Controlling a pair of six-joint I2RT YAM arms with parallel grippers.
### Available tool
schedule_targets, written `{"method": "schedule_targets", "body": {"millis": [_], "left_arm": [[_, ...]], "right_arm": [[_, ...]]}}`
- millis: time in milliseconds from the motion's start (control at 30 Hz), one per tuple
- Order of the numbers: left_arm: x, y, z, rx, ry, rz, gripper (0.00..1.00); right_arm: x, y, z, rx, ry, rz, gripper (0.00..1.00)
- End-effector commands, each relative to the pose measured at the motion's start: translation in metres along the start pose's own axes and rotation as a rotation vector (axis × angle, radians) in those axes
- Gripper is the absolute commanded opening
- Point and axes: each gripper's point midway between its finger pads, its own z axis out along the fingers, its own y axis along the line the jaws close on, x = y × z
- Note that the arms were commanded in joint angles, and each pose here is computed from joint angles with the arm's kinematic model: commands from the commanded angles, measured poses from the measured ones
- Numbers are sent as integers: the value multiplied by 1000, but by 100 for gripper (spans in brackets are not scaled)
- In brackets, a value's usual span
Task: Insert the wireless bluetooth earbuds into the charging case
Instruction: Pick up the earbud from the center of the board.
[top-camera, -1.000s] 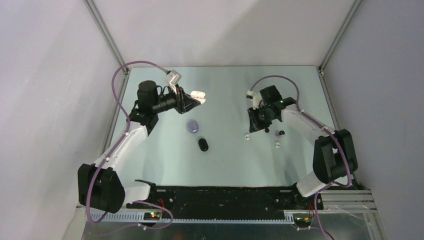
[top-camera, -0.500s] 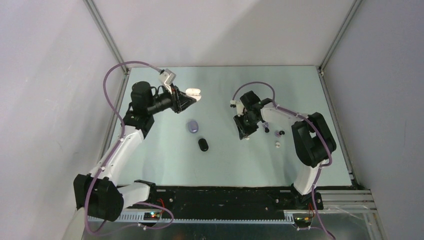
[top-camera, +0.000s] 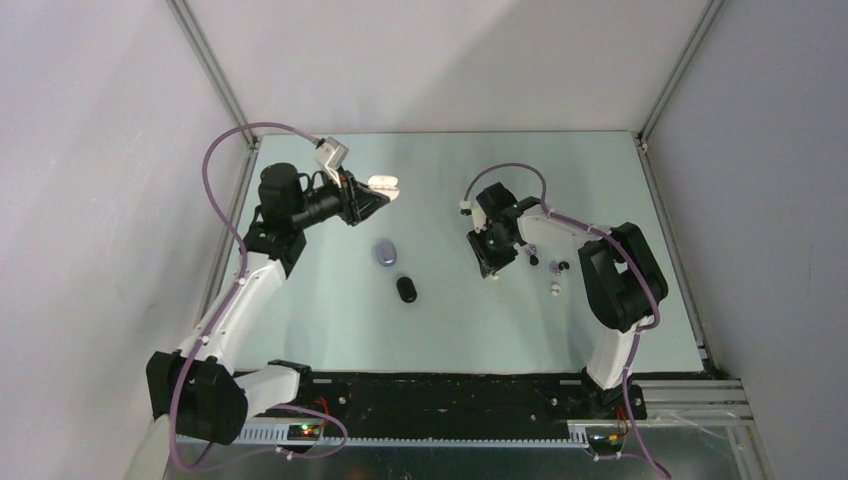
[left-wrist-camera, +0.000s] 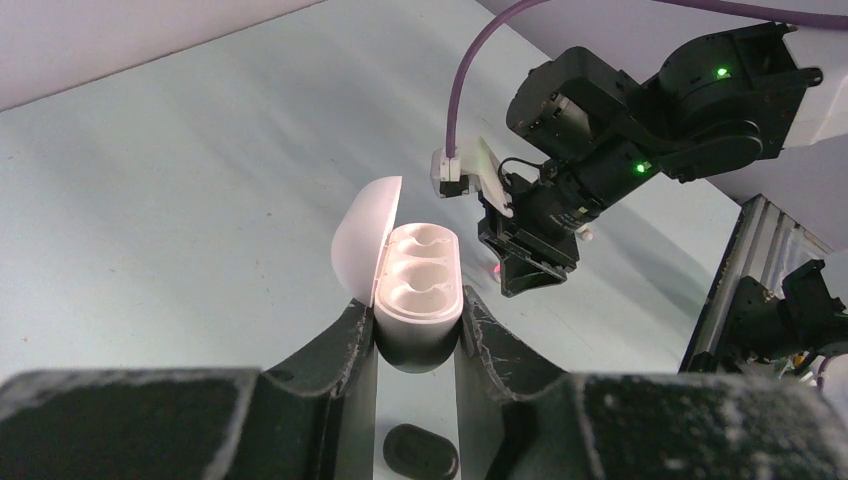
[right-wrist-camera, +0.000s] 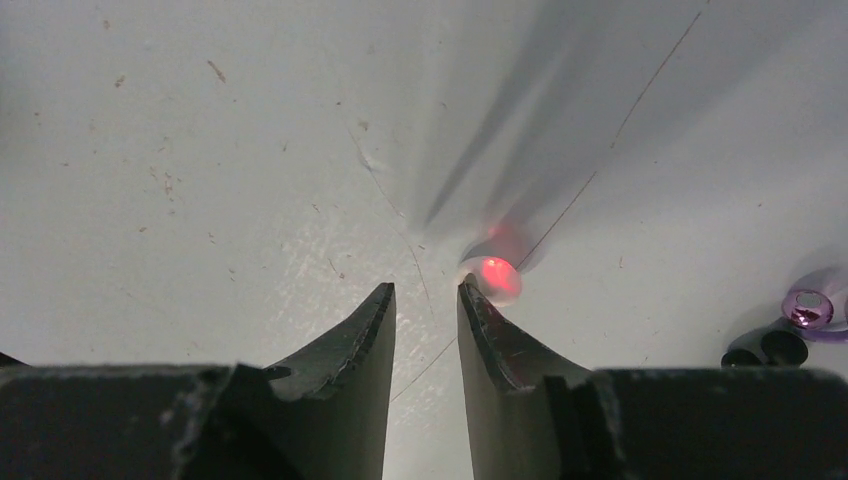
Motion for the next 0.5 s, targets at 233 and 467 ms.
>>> {"method": "schedule_targets", "body": {"millis": [233, 467], "left_arm": [[-19, 0, -4, -13, -55, 50, 0], [-17, 0, -4, -11, -53, 48, 0]], "right_arm": [[-16, -12, 1, 78, -37, 10, 36], [-16, -19, 1, 114, -40, -4, 36]]}}
